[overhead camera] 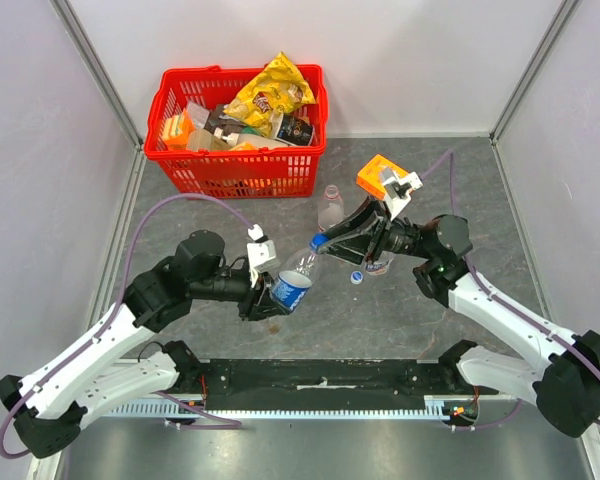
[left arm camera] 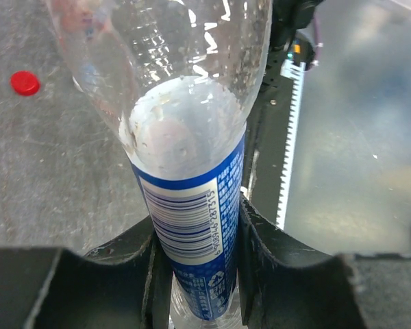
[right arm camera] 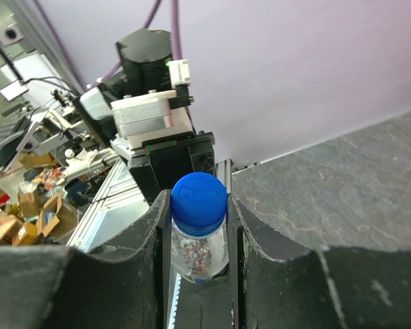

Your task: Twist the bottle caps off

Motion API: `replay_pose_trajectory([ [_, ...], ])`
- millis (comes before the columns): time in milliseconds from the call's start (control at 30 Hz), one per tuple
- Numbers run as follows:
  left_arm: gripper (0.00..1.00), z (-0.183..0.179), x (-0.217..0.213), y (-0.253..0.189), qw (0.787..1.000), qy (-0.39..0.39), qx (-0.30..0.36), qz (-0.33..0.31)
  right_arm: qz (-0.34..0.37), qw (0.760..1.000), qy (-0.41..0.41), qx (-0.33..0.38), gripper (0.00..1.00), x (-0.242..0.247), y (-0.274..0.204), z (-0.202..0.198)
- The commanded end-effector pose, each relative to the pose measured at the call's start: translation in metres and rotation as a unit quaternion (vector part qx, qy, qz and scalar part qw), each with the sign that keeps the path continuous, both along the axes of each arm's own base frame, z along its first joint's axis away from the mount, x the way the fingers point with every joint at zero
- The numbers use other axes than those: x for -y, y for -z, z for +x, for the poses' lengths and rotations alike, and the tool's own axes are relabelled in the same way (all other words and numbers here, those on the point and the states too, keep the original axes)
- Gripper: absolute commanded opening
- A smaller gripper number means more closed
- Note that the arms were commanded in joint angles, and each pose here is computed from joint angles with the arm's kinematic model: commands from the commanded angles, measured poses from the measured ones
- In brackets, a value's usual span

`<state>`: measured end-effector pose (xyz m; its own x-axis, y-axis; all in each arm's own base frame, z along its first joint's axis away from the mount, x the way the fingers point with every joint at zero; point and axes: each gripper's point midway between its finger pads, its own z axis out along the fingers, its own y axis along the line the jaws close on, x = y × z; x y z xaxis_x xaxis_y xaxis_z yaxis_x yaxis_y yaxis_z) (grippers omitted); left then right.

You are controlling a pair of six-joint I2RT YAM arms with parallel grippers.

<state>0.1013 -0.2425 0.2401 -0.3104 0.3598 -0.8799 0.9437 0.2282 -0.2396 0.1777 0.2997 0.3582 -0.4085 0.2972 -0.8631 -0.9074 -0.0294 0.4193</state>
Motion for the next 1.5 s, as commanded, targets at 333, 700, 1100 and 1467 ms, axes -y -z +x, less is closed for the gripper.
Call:
replay_pose_trajectory([
  [333,0.18,-0.063,0.013,-0.064,0.974,0.197,-0.002,-0.115,0.069,0.985,-0.063,0.145,0.0,0.022,-0.038,-0.053],
  [700,0.18,-0.072,0.011,-0.066,0.967,0.223,-0.01,-0.125,0.077,0.977,-0.075,0.183,0.01,0.03,-0.044,-0.07],
  [1100,0.15,-0.044,0.008,-0.047,0.988,0.133,0.019,-0.082,0.07,0.986,-0.059,0.136,0.81,0.025,-0.041,-0.056],
  [1467,0.14,-0.03,0.003,-0.019,0.995,0.093,0.021,-0.043,0.013,0.995,-0.002,0.101,0.98,0.017,-0.029,-0.027],
])
